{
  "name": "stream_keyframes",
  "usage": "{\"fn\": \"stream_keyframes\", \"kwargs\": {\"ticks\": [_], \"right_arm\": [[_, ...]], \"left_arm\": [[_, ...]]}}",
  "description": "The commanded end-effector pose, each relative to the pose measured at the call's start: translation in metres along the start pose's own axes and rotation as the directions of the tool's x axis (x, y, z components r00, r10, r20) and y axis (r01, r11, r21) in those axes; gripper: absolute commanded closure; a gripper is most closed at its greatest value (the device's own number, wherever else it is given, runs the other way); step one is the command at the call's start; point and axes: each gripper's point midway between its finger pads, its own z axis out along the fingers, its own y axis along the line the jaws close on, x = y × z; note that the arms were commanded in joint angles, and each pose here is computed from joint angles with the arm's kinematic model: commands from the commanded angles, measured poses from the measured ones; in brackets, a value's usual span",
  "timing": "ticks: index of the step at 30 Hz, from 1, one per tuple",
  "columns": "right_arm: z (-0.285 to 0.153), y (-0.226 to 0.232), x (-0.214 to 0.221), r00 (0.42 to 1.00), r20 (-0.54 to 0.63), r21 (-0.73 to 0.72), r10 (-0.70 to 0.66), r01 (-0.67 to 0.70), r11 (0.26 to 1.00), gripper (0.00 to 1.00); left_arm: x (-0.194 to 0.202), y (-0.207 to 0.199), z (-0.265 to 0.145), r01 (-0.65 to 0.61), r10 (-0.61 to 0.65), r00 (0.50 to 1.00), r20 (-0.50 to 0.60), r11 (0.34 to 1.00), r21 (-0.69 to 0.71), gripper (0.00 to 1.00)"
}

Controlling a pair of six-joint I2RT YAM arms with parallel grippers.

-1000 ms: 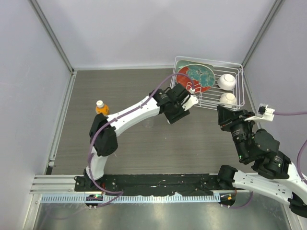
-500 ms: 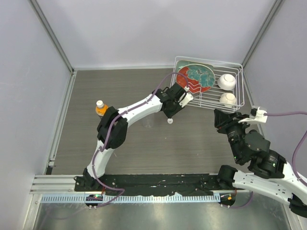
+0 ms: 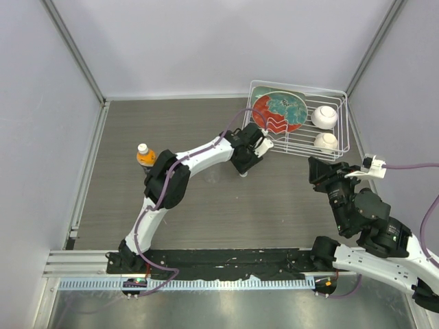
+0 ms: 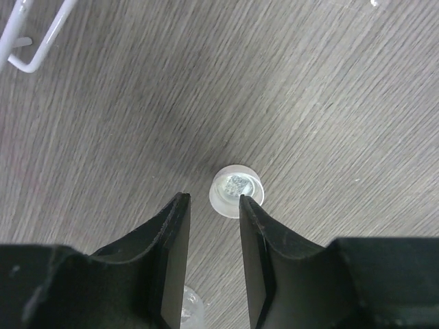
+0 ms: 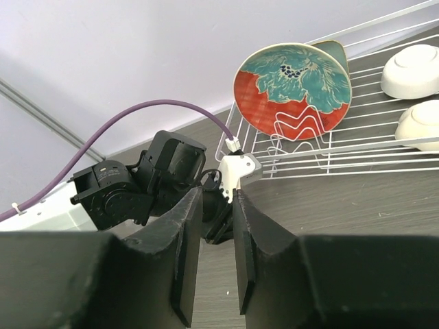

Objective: Screw on the bottle caps

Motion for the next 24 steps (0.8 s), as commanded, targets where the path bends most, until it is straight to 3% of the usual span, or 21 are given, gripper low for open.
{"fn": "stream_keyframes", "kwargs": {"ticks": [1, 15, 17, 18, 24], "right_arm": [[0.002, 0.001, -0.002, 1.0, 0.015, 0.012, 0.023, -0.023, 1.0, 0.69], [0.003, 0.009, 0.0, 1.0, -0.001, -0.018, 0.01, -0.01, 1.0, 0.71], [0.003, 0.01, 0.0, 1.0, -0.002, -0.021, 0.01, -0.01, 1.0, 0.71], [0.003, 0.011, 0.001, 1.0, -0.004, -0.023, 0.007, -0.007, 1.0, 0.71], [0.004, 0.012, 0.0, 1.0, -0.001, -0.025, 0.003, -0.003, 1.0, 0.72]], "left_arm": [[-0.011, -0.004, 0.002, 0.012, -0.012, 0.999, 0.044, 1.0, 0.018, 0.61], [0.004, -0.003, 0.02, -0.012, 0.011, 1.0, 0.021, 0.999, 0.036, 0.6], [0.006, -0.006, 0.022, -0.019, 0.018, 1.0, 0.015, 0.998, 0.052, 0.65], [0.005, -0.008, 0.022, -0.021, 0.019, 1.0, 0.019, 0.998, 0.067, 0.76], [0.004, -0.022, 0.015, -0.005, 0.003, 1.0, 0.012, 0.99, 0.141, 0.98]]}}
